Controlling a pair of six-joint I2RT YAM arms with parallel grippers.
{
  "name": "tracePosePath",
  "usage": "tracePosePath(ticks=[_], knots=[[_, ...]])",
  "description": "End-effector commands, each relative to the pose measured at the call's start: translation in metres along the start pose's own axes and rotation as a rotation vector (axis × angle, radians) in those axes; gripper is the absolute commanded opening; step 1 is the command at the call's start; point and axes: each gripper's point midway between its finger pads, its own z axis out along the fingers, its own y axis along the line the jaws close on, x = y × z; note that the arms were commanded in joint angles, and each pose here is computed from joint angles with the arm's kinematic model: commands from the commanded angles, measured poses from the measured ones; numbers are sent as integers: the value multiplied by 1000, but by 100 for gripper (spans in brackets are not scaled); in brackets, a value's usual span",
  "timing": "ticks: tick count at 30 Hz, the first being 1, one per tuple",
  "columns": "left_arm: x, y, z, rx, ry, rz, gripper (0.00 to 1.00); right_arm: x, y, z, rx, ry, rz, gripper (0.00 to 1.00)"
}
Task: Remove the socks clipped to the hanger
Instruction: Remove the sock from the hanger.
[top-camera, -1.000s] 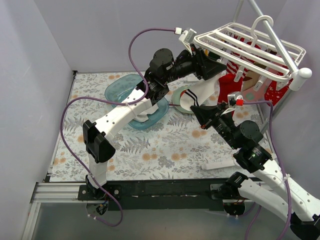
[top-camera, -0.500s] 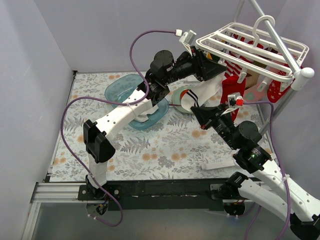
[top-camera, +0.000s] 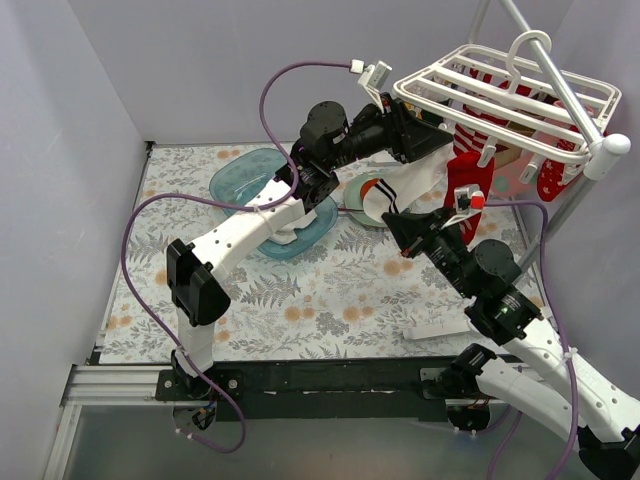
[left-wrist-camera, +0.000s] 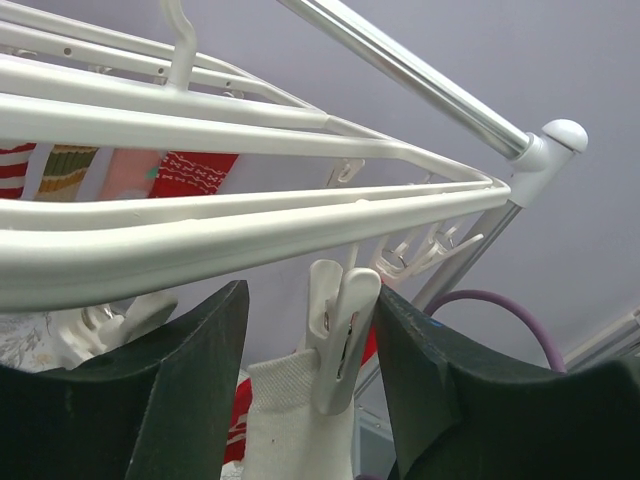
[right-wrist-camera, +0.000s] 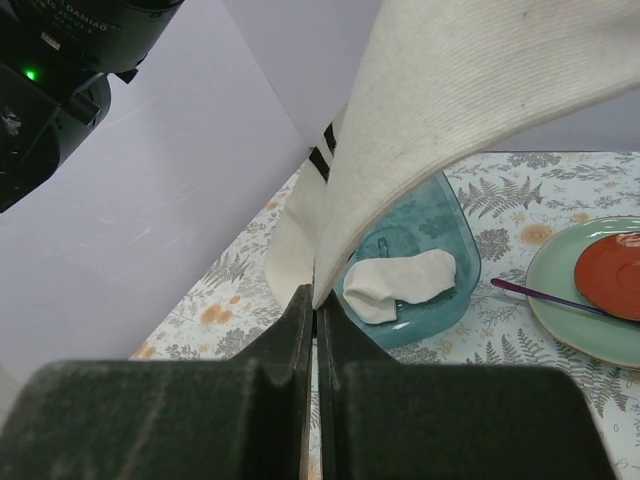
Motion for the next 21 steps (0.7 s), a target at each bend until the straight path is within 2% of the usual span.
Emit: tracePosePath(ticks=[1, 4, 10, 16, 21], knots=[[-35, -28, -18, -7, -64, 58, 55, -2, 0, 2, 4, -2, 19, 1], [-42, -30, -24, -35, -86, 87, 61, -2, -1, 4, 15, 8, 3, 1], [-52, -34, -35, -104, -120, 155, 64, -8, -3, 9, 40, 15, -41, 1], [-54, -30, -36, -152, -121, 186, 64, -12, 0, 18, 62, 16, -89, 1], [-54, -26, -37, -189, -126, 208, 57, -9, 3, 23, 125, 28, -126, 1]])
